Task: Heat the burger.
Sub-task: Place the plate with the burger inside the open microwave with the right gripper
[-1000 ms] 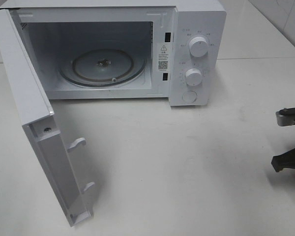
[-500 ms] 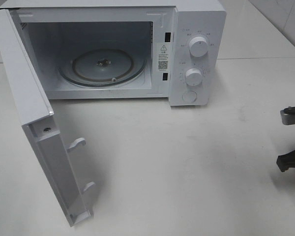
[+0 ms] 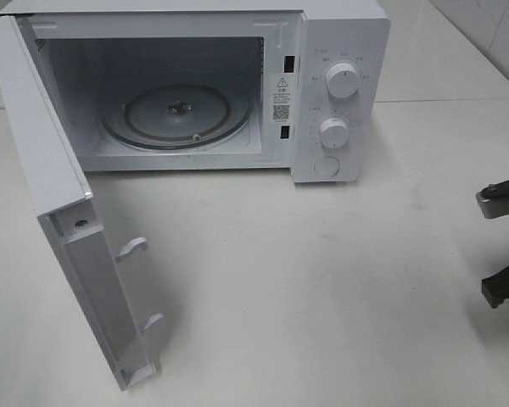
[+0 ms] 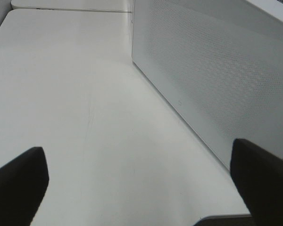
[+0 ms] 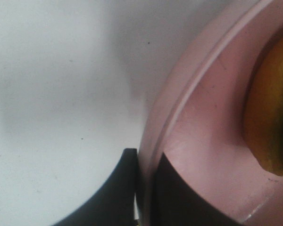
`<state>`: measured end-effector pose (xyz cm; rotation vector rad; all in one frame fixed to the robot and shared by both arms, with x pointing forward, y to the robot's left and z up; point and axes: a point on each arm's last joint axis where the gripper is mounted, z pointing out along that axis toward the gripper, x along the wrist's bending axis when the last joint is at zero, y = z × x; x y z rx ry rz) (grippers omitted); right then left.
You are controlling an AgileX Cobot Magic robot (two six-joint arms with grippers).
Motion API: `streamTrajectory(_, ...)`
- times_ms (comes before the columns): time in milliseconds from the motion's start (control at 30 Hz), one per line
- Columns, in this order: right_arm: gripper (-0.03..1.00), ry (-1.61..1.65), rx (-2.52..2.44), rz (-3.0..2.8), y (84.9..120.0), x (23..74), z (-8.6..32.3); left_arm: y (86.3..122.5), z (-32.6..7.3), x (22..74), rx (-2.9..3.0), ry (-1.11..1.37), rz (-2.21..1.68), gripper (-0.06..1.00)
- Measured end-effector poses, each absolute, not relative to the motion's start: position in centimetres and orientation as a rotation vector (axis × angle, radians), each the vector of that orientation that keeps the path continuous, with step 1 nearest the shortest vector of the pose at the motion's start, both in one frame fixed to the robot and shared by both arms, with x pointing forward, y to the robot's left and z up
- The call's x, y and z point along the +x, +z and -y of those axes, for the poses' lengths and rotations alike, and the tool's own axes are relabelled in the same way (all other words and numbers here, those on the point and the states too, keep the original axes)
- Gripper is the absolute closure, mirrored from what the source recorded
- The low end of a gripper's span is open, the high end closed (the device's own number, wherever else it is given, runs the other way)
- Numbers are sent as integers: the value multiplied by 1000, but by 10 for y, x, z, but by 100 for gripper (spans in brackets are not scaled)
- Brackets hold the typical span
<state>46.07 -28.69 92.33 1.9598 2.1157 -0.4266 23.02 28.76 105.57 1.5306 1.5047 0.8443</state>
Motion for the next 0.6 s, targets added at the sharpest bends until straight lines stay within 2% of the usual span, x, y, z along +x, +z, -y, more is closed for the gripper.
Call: streamTrajectory(600, 92, -415, 1693, -2190, 956, 442, 256, 1056, -288, 230, 1531, 844, -1505, -5)
